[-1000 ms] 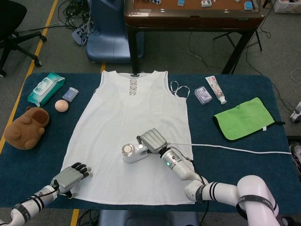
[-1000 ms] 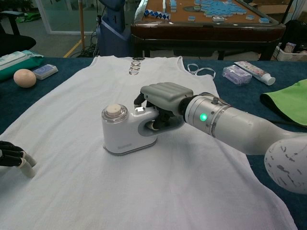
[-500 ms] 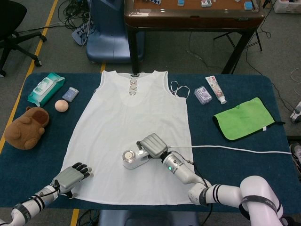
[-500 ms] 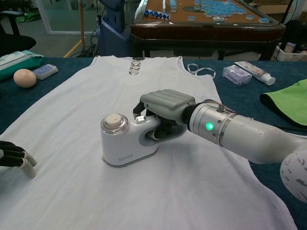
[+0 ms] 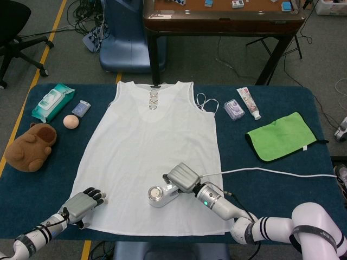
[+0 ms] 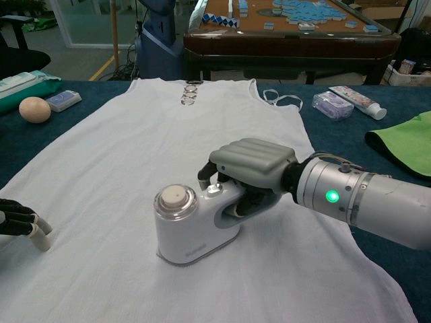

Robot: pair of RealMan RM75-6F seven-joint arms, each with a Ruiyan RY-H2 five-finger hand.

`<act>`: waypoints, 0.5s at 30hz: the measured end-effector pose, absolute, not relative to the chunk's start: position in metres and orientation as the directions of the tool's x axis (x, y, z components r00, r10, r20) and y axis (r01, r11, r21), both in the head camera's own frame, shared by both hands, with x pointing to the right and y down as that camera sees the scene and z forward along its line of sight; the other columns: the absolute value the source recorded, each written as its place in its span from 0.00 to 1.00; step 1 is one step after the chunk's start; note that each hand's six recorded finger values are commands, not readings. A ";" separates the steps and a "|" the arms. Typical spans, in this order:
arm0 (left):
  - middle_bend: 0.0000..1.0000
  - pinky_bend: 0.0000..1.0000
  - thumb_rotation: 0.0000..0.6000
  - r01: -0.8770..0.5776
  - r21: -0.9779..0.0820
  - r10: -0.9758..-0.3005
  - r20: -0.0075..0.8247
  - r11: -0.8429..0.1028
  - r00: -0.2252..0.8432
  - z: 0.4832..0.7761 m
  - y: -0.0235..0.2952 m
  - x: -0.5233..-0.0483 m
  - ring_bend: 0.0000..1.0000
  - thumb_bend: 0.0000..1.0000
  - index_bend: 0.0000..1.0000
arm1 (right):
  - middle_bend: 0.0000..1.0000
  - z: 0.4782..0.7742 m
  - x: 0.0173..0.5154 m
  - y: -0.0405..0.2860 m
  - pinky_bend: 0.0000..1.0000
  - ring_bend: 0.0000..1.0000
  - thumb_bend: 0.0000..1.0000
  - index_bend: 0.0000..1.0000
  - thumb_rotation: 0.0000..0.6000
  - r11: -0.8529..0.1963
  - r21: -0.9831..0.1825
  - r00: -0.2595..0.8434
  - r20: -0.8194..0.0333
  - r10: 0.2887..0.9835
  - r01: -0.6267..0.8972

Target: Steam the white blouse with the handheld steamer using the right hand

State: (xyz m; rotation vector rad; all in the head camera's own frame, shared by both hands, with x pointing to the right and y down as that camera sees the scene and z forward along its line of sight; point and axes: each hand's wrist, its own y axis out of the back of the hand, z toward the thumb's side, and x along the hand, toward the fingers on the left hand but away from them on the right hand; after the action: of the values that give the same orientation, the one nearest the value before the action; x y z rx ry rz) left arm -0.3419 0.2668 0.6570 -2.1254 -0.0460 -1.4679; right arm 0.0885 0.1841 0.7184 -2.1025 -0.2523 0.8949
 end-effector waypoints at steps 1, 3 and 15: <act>0.10 0.03 0.96 0.328 -0.417 -0.274 0.873 -0.847 0.403 0.657 0.267 -0.342 0.05 0.19 0.18 | 0.86 0.718 0.091 0.186 0.84 0.88 0.51 0.83 1.00 -0.646 -0.753 0.728 -0.514 0.453 -0.129; 0.10 0.03 0.95 0.329 -0.418 -0.273 0.873 -0.847 0.405 0.657 0.267 -0.341 0.05 0.19 0.18 | 0.86 0.718 0.096 0.189 0.84 0.88 0.51 0.83 1.00 -0.649 -0.749 0.727 -0.520 0.449 -0.135; 0.10 0.03 0.96 0.331 -0.429 -0.282 0.868 -0.841 0.409 0.654 0.264 -0.339 0.05 0.19 0.18 | 0.86 0.705 0.124 0.178 0.84 0.88 0.51 0.84 1.00 -0.647 -0.759 0.706 -0.495 0.506 -0.068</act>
State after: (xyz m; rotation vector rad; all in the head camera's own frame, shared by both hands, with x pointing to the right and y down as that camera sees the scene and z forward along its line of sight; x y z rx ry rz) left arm -0.3392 0.2642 0.6535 -2.1177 -0.0418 -1.4558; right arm 0.1237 0.1784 0.7052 -2.1089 -0.3331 0.9106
